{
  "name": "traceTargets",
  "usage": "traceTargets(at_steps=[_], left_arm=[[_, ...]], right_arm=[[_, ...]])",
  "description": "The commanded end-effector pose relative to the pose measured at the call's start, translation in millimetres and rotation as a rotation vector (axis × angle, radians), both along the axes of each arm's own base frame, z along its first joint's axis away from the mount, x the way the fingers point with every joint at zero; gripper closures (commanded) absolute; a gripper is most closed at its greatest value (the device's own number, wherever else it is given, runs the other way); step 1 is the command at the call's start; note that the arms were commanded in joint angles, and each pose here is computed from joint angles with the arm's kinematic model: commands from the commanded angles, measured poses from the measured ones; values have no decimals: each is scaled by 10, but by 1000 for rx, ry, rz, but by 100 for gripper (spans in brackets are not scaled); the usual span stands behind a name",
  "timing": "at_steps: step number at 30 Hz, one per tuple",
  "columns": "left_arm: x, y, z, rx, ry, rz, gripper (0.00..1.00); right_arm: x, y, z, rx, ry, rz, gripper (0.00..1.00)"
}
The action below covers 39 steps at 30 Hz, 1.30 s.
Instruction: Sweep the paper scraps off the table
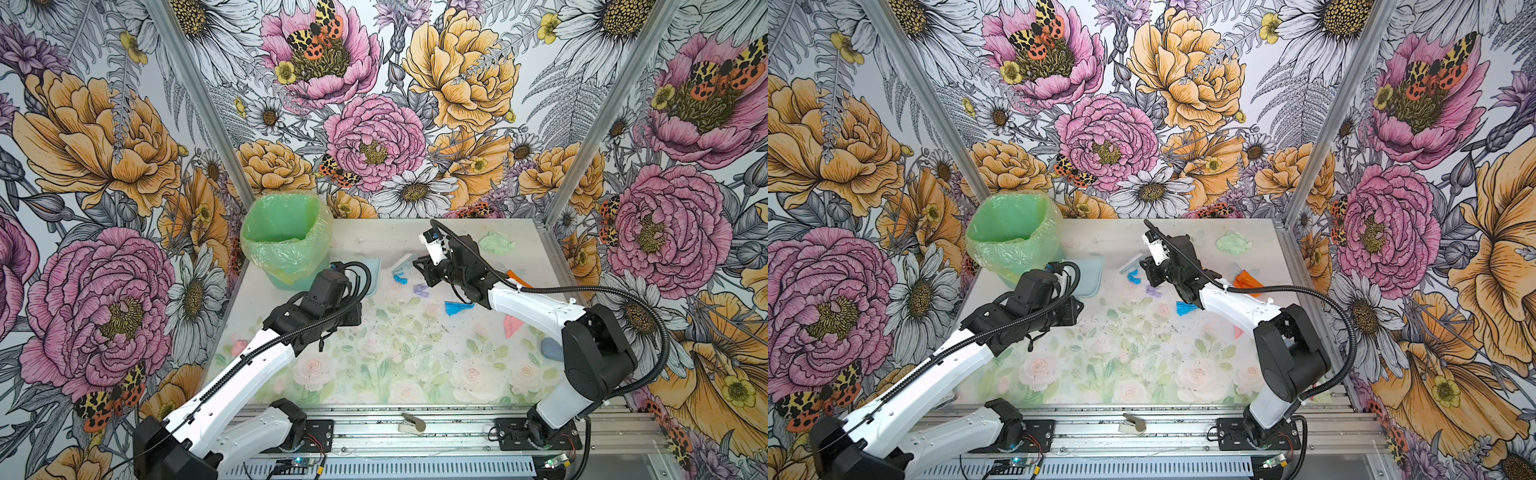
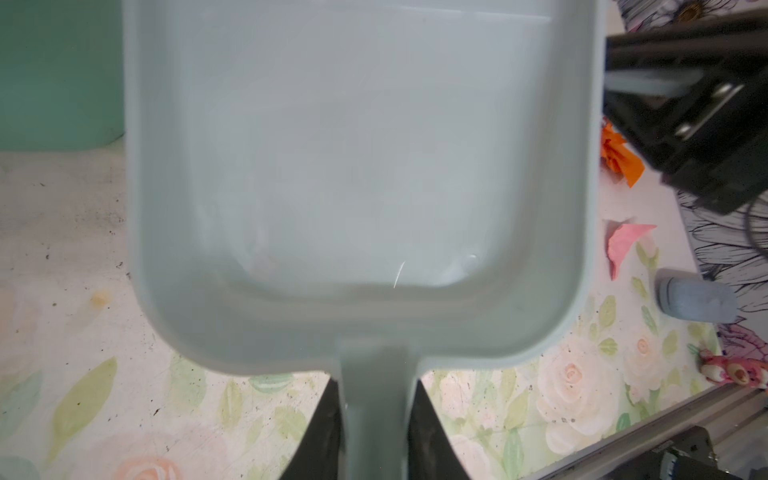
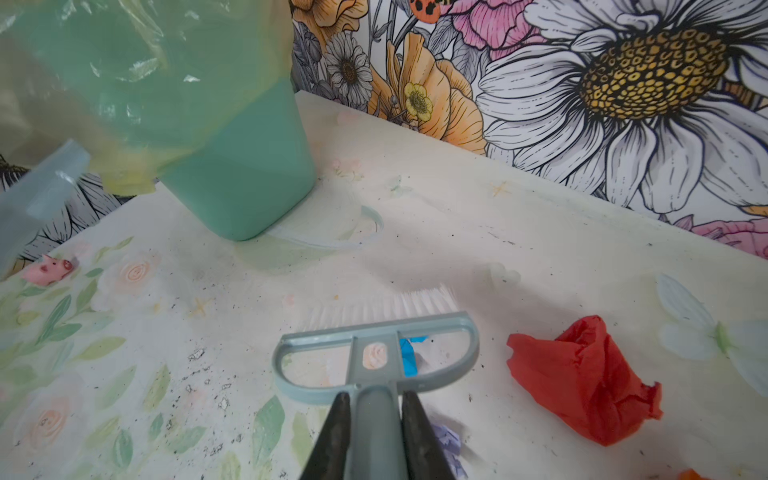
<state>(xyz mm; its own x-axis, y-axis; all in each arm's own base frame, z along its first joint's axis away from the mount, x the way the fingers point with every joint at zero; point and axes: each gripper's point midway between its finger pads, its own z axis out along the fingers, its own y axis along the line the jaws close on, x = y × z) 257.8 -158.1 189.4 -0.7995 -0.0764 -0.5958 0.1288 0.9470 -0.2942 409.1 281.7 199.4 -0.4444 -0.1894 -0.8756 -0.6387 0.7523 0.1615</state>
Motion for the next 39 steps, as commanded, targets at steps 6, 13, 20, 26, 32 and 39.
traceTargets(at_steps=[6, 13, 20, 26, 32, 39], left_arm=[[15, 4, -341, 131, 57, 27, 87], [-35, -160, -617, 232, 113, -57, 87], [-116, -326, -832, 282, 168, -157, 87], [-163, -361, -993, 305, 210, -204, 87], [-255, -442, -1223, 311, 281, -279, 88], [-261, -533, -1364, 314, 325, -325, 89]], right_arm=[[439, 17, 132, 111, 122, -209, 100], [585, 174, -178, 70, 193, -234, 100], [503, 287, -485, -55, 196, -216, 100], [422, 270, -629, -121, 200, -223, 100], [365, 260, -720, -148, 215, -213, 100], [273, 245, -769, -161, 229, -205, 100]])
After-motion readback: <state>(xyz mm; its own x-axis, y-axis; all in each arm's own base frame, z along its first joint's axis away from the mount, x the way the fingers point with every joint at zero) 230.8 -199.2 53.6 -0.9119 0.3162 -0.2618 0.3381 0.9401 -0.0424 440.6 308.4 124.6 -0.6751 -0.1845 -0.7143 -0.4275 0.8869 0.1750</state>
